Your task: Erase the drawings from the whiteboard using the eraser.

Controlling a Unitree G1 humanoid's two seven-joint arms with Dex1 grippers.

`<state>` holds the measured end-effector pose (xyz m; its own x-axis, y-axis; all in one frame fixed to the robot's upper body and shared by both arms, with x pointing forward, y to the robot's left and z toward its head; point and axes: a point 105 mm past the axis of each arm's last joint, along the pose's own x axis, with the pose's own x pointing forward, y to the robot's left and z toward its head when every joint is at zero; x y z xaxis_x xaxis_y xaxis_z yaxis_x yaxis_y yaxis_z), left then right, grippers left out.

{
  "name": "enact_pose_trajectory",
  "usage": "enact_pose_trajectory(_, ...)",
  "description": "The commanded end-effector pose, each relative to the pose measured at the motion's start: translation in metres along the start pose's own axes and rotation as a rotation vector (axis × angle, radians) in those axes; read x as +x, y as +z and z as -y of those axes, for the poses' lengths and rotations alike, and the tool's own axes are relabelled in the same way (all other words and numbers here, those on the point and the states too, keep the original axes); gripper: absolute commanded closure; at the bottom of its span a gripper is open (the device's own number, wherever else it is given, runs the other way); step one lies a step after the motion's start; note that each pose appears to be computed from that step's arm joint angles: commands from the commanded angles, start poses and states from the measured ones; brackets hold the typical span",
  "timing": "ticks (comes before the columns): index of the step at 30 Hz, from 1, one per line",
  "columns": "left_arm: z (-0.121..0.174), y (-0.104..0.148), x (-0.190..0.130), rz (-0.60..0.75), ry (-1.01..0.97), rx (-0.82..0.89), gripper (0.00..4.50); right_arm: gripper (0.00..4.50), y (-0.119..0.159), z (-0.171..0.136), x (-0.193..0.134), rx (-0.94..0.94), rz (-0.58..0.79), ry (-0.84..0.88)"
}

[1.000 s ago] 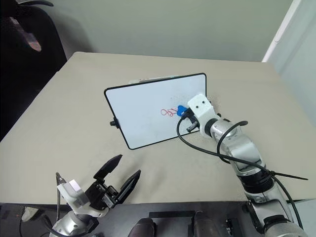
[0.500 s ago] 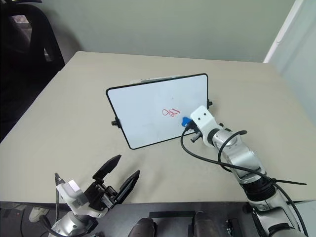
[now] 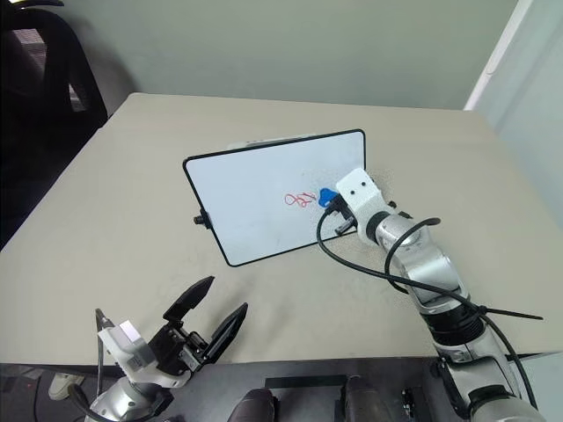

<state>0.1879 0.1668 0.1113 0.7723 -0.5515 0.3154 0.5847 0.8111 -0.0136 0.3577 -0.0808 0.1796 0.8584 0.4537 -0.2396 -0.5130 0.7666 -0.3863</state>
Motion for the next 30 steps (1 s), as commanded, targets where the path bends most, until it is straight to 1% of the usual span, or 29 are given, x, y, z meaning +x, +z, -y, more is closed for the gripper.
enact_pose_trajectory(1, 0.003, 0.008, 0.001, 0.031, -0.012, 0.012, 0.00, 4.08, 0.030, 0.009, -0.008, -0.031, 0.101, -0.039)
enact_pose_trajectory(4, 0.003, 0.008, 0.001, 0.030, -0.013, 0.011, 0.00, 4.08, 0.036, 0.011, -0.009, -0.027, 0.124, -0.050)
enact_pose_trajectory(5, 0.004, 0.007, 0.001, 0.030, -0.014, 0.011, 0.00, 4.08, 0.032, 0.011, -0.008, -0.028, 0.115, -0.052)
enact_pose_trajectory(10, 0.005, 0.007, 0.002, 0.031, -0.017, 0.012, 0.00, 4.08, -0.003, -0.002, -0.004, -0.038, 0.023, -0.010)
enact_pose_trajectory(13, 0.005, 0.007, 0.002, 0.032, -0.017, 0.012, 0.00, 4.08, -0.030, -0.004, -0.001, -0.072, -0.061, -0.014)
enact_pose_trajectory(15, 0.005, 0.008, 0.002, 0.035, -0.015, 0.013, 0.00, 4.08, -0.039, -0.004, -0.001, -0.086, -0.084, -0.014)
enact_pose_trajectory(18, 0.003, 0.009, 0.003, 0.039, -0.011, 0.015, 0.00, 4.08, -0.043, -0.004, -0.001, -0.098, -0.093, -0.011)
enact_pose_trajectory(20, 0.003, 0.010, 0.004, 0.041, -0.010, 0.015, 0.00, 4.08, -0.038, -0.001, 0.000, -0.099, -0.076, -0.017)
enact_pose_trajectory(25, 0.002, 0.010, 0.004, 0.044, -0.010, 0.014, 0.00, 4.08, -0.008, 0.010, -0.001, -0.063, 0.018, -0.051)
enact_pose_trajectory(30, 0.002, 0.011, 0.004, 0.044, -0.009, 0.011, 0.00, 4.08, 0.017, 0.002, -0.005, -0.069, 0.089, -0.019)
